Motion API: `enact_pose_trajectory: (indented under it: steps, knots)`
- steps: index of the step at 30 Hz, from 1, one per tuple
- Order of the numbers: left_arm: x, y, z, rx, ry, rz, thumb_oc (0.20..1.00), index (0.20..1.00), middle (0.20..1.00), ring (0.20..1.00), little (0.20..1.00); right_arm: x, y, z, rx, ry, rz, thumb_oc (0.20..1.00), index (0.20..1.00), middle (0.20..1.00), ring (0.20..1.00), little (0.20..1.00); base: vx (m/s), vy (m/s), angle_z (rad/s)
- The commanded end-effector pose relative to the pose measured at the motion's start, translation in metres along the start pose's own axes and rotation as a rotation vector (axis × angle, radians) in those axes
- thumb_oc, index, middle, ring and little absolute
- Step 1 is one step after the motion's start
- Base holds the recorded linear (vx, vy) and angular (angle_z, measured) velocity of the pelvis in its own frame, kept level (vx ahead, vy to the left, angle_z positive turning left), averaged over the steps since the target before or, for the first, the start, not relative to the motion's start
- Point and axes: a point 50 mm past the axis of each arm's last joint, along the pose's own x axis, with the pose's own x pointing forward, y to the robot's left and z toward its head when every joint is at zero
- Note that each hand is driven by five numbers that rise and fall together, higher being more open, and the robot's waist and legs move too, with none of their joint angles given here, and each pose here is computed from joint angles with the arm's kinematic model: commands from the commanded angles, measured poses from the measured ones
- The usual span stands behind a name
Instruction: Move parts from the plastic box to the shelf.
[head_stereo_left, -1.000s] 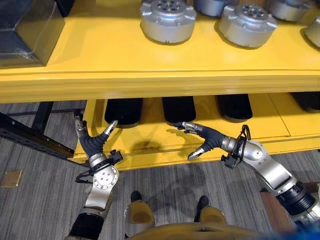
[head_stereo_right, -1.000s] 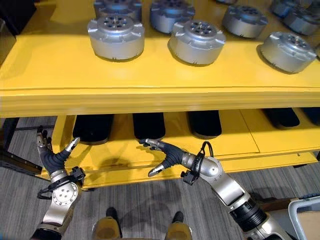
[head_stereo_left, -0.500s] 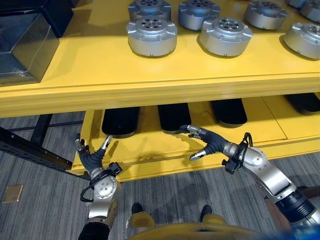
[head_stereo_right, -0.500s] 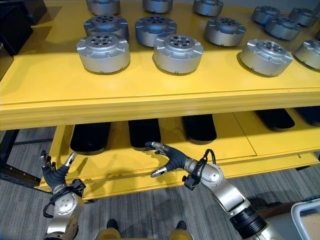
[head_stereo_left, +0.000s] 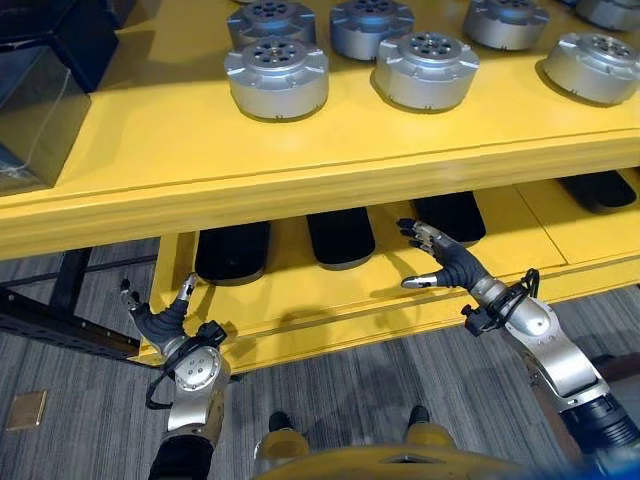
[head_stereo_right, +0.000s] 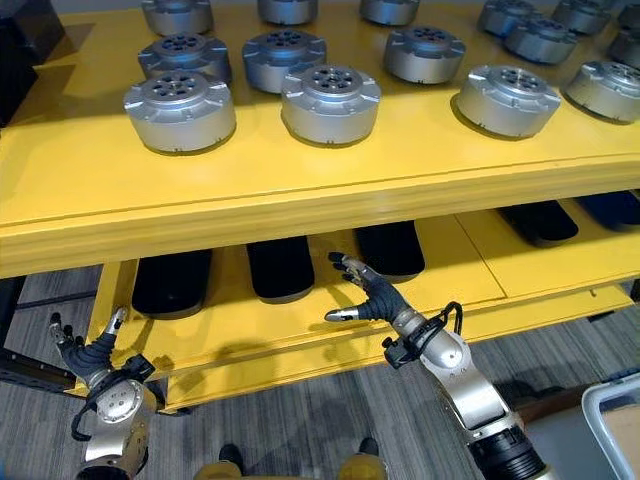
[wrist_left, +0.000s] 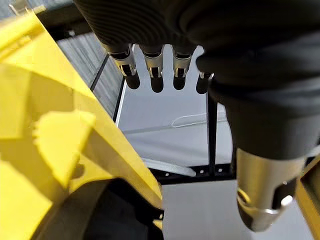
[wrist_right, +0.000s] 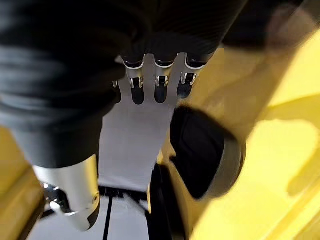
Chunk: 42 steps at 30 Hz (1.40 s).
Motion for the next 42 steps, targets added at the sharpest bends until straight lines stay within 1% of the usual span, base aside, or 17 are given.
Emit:
enact_pose_trajectory:
  steps: [1,3,5,8,18,22,27,29,32,41,42]
  knots:
    - [0.022,-0.015,0.040,-0.039,-0.186,0.020,1.000,1.000,1.000,1.000,1.000,0.000,-0.014,0.054,-0.046,-0.322,-0.110,1.000,1.000,1.000,1.000,1.000,-0.21,0.042,-0.12]
    - [0.028,-0.025,0.058,-0.087,-0.237,0.040,1.000,1.000,1.000,1.000,1.000,-0.005,-0.033,0.069,-0.064,-0.410,-0.218,1.000,1.000,1.000,1.000,1.000,-0.31,0.092,-0.06]
    - [0.030,-0.028,0.065,-0.128,-0.246,0.051,1.000,1.000,1.000,1.000,1.000,-0.008,-0.042,0.076,-0.097,-0.447,-0.244,1.000,1.000,1.000,1.000,1.000,-0.23,0.134,-0.01]
    - [0.032,-0.033,0.069,-0.125,-0.267,0.024,1.000,1.000,1.000,1.000,1.000,-0.015,-0.052,0.082,-0.113,-0.496,-0.291,1.000,1.000,1.000,1.000,1.000,-0.12,0.114,-0.08]
    - [0.038,-0.028,0.074,-0.201,-0.255,0.180,1.000,1.000,1.000,1.000,1.000,-0.019,-0.061,0.088,-0.161,-0.542,-0.386,1.000,1.000,1.000,1.000,1.000,-0.06,0.034,-0.01]
    - [0.038,-0.019,0.076,-0.238,-0.269,0.272,1.000,1.000,1.000,1.000,1.000,-0.020,-0.063,0.090,-0.175,-0.555,-0.403,1.000,1.000,1.000,1.000,1.000,-0.04,0.021,0.01]
    - [0.039,-0.015,0.077,-0.249,-0.276,0.282,1.000,1.000,1.000,1.000,1.000,-0.020,-0.064,0.091,-0.186,-0.559,-0.411,1.000,1.000,1.000,1.000,1.000,-0.02,0.012,0.00]
    - [0.040,-0.014,0.078,-0.257,-0.286,0.268,1.000,1.000,1.000,1.000,1.000,-0.018,-0.063,0.091,-0.190,-0.558,-0.411,1.000,1.000,1.000,1.000,1.000,-0.04,0.044,0.00]
    - [0.039,-0.022,0.090,-0.222,-0.379,0.139,1.000,1.000,1.000,1.000,1.000,-0.019,-0.065,0.093,-0.205,-0.554,-0.414,1.000,1.000,1.000,1.000,1.000,-0.06,0.039,0.02]
    - [0.042,-0.033,0.102,-0.216,-0.433,0.054,1.000,1.000,1.000,1.000,1.000,-0.018,-0.066,0.090,-0.217,-0.547,-0.404,1.000,1.000,1.000,1.000,1.000,-0.02,0.024,-0.01]
    - [0.042,-0.037,0.107,-0.193,-0.465,0.052,1.000,1.000,1.000,1.000,1.000,-0.018,-0.066,0.090,-0.220,-0.549,-0.395,1.000,1.000,1.000,1.000,1.000,-0.05,0.030,-0.02]
